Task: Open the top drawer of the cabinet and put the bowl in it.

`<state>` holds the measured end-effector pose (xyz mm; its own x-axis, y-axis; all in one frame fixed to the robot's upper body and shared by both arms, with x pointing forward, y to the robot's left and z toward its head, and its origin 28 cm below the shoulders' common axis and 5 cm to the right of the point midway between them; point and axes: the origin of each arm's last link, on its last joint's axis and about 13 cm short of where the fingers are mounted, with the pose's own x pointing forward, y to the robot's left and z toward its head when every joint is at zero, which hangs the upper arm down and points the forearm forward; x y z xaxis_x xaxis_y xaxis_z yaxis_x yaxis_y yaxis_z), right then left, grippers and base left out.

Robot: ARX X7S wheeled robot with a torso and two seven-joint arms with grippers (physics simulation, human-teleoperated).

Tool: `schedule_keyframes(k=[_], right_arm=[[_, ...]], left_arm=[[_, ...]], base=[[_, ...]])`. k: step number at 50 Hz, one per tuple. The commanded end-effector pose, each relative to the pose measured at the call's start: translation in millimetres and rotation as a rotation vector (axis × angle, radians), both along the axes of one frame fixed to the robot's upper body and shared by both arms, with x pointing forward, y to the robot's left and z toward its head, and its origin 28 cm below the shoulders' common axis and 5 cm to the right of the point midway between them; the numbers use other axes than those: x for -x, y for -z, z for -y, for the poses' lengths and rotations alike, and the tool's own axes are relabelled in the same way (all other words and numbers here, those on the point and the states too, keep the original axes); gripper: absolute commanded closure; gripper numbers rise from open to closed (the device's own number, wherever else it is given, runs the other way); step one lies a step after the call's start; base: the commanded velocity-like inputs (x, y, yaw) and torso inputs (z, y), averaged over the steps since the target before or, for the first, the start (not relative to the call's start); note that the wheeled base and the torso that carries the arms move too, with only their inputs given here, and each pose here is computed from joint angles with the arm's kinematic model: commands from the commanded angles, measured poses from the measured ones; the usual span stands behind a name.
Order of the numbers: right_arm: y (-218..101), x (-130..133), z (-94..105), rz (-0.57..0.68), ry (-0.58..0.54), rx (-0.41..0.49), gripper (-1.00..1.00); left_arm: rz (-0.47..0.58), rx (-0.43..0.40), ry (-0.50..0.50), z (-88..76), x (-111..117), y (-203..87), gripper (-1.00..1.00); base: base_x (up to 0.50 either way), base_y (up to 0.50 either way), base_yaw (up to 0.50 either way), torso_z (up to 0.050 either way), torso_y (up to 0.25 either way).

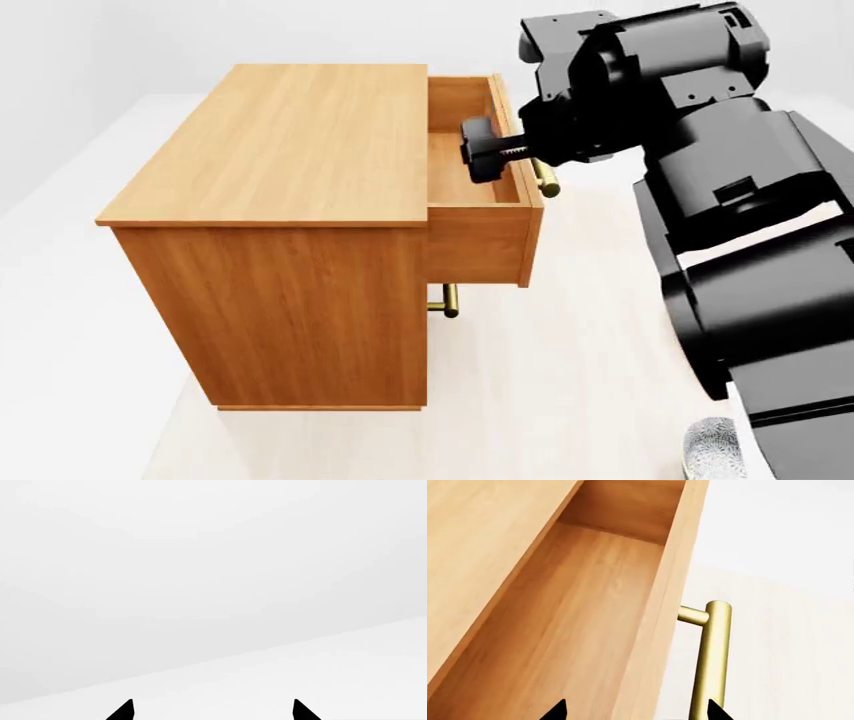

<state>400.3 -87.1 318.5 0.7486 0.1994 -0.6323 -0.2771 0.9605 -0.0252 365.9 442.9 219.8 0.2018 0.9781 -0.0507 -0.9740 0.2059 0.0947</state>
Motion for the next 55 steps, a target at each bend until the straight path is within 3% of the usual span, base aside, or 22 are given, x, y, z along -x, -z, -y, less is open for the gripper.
schedule_keyframes(k=[1,12,30,55], right_arm=[[9.0,-2.5,3.8,0.002,0.017,0.014,-1.0],[10.1,-4.4,15.4,0.025,0.056,0.106,-1.0],[7.3,-4.8,35.6,0.056,0.143,0.378,-1.0],[-5.1,2.4,76.6,0.057,0.272,0.354,-1.0]], left_arm=[[0.003,0.003,0.004,-0.2,0.1,0.2,-1.0],[0.007,0.007,0.004,-0.1,0.0,0.4,-1.0],[0.011,0.013,0.008,0.0,0.0,0.6,-1.0],[0.013,0.02,0.014,0.3,-0.1,1.0,-1.0]], base=[[0.0,0.0,0.0,0.0,0.0],[0.0,0.0,0.0,0.0,0.0],[0.0,0.0,0.0,0.0,0.0],[0.0,0.0,0.0,0.0,0.0]])
